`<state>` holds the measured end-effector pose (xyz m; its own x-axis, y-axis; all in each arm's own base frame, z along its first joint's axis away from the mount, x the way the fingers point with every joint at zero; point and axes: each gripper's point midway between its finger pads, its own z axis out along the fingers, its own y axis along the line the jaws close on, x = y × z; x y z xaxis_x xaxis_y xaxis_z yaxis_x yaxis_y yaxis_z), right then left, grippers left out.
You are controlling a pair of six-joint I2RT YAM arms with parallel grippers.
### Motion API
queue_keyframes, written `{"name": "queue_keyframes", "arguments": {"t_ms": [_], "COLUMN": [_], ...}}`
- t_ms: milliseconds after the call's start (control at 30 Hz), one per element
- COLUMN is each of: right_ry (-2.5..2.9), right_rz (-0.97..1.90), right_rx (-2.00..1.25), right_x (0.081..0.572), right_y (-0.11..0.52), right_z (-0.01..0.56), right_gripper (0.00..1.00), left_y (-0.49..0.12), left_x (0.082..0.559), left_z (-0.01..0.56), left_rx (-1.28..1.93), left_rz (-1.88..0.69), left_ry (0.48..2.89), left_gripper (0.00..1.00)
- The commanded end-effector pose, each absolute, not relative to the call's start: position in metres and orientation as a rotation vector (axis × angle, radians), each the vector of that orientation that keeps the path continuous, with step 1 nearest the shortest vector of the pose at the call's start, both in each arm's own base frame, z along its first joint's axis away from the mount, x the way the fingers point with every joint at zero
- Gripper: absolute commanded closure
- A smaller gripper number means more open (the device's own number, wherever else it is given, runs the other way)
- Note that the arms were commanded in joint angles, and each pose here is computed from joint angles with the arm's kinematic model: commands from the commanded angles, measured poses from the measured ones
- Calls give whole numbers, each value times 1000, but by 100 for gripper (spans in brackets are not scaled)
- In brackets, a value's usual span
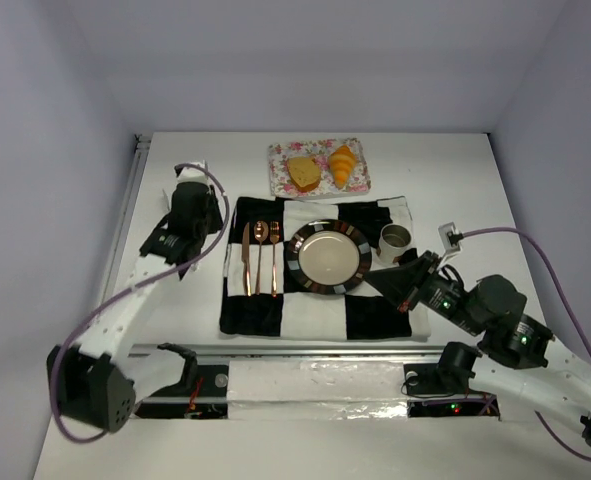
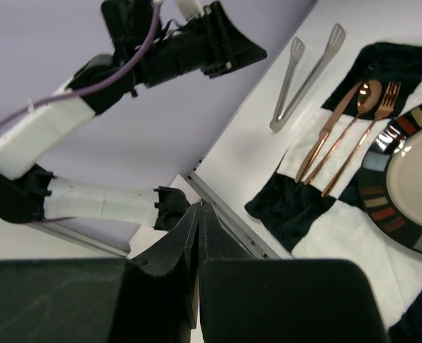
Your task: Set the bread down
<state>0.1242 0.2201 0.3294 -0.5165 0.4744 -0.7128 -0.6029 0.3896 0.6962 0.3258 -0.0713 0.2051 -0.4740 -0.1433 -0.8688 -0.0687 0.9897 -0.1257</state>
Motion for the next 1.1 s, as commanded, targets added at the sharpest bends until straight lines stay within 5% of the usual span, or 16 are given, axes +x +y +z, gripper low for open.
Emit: {"name": "queue_keyframes", "arguments": {"t_ms": [0,133,167,267,367,900,967,1000,1067], "right_ry": [1608,1634,1648,1677,1723,1769,1773,1774,1777], "right_rz": [1354,1308,1301,1317,1322,1399,1399,1397,1395], "right_rx": [-68,-21,-19,-32,-47,-94,-91,-93,-90], "right_x": [130,141,142,143,143,141,141,142,142], "right_y": [221,222,223,234,244,270,271,271,272], "right_z": [331,311,305,292,279,275,273,273,272], "right_gripper": [100,88,76,62,62,62,62,62,62], "left_y": [-48,-54,-49,-30,-24,-3,-1,3,5], "left_x": [358,369,375,386,406,462,463,466,467], "left_z": [202,166,160,132,120,42,34,35,30], "left_rx": [-224,-208,-227,-276,-267,-179,-171,-179,-182], "left_rz": [41,33,51,72,112,346,365,373,394], "left_ry": [2063,2137,2131,2195,2223,2370,2388,2382,2391], "left_gripper": [72,47,45,45,46,68,76,89,100]}}
